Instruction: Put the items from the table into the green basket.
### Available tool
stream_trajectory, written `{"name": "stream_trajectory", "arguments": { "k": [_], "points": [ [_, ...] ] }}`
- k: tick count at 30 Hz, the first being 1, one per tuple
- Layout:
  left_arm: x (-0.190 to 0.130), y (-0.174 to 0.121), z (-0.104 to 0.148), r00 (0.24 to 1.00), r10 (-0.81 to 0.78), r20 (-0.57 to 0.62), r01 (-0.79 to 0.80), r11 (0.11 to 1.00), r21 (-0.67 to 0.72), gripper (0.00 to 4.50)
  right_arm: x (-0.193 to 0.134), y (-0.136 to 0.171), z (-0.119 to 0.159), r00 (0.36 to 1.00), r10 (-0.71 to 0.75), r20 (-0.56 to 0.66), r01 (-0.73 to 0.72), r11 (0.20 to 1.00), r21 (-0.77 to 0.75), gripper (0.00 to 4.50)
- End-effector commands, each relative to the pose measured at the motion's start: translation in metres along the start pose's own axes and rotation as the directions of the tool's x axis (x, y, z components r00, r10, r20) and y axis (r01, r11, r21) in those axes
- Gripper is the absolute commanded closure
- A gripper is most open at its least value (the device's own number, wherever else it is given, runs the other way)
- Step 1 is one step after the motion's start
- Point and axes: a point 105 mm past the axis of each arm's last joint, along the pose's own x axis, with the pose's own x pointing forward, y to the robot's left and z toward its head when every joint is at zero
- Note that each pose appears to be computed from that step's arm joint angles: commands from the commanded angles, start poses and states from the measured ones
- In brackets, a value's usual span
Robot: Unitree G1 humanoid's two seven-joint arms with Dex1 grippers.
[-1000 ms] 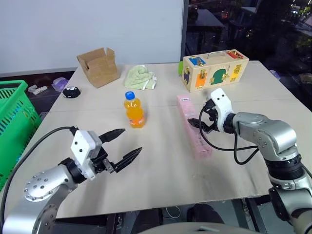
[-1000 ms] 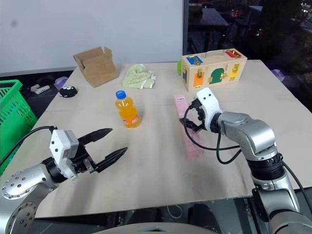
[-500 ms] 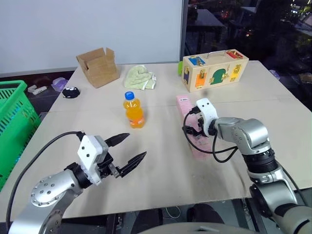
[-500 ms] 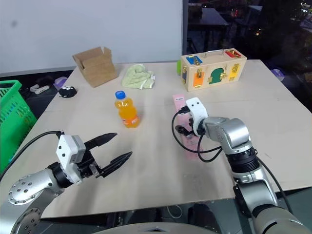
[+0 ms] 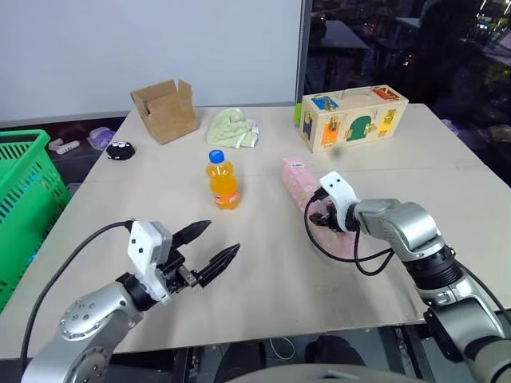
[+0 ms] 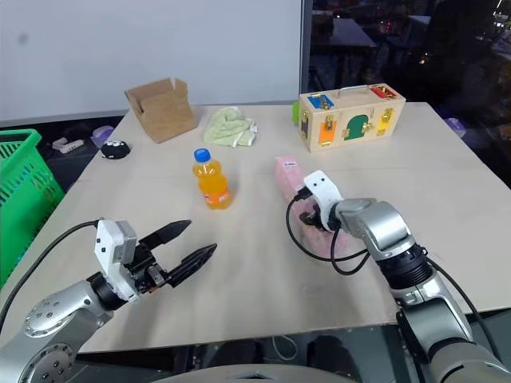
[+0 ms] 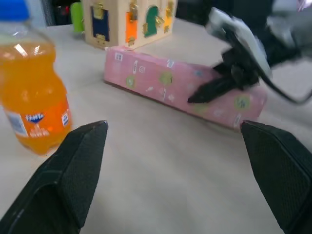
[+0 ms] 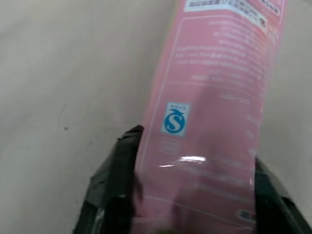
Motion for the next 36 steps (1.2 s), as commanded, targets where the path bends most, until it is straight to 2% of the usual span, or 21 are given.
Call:
{"name": "stream_trajectory", "arguments": {
  "k": [1,4,8,12,16,21,27,36],
  "points": [
    [0.007,-0.012,0.018,0.996,-0.051,0.069,0.058,0.994,-0.092,0.00,-0.024,-0.010,0.011,0.991,0.047,0.122,-0.059,0.994,0.096,2.78],
    [0.020,-0.015,0.028,0.988,-0.080,0.134,0.107,0.972,-0.210,0.00,-0.061,0.009,0.023,0.934,0.237,0.268,-0.265,0.962,0.070,2.78],
    [0.032,-0.022,0.038,0.968,-0.156,0.197,0.219,0.908,-0.356,0.00,-0.094,0.043,0.031,0.815,0.459,0.353,-0.474,0.879,-0.048,2.78],
    [0.041,-0.030,0.049,0.933,-0.260,0.250,0.350,0.818,-0.457,0.00,-0.104,0.067,0.039,0.714,0.588,0.381,-0.587,0.799,-0.132,2.78],
    [0.048,-0.026,0.063,0.907,-0.283,0.312,0.411,0.758,-0.506,0.00,-0.110,0.081,0.045,0.636,0.669,0.384,-0.653,0.732,-0.194,2.78],
    [0.055,-0.031,0.062,0.904,-0.320,0.283,0.423,0.758,-0.496,0.00,-0.120,0.090,0.055,0.536,0.732,0.421,-0.704,0.663,-0.256,2.78],
    [0.055,-0.031,0.063,0.909,-0.302,0.286,0.410,0.765,-0.496,0.00,-0.126,0.094,0.057,0.481,0.773,0.413,-0.728,0.615,-0.302,2.78],
    [0.064,-0.044,0.073,0.876,-0.341,0.340,0.473,0.741,-0.476,0.00,-0.117,0.101,0.054,0.464,0.817,0.343,-0.767,0.564,-0.307,2.78]
  ]
}}
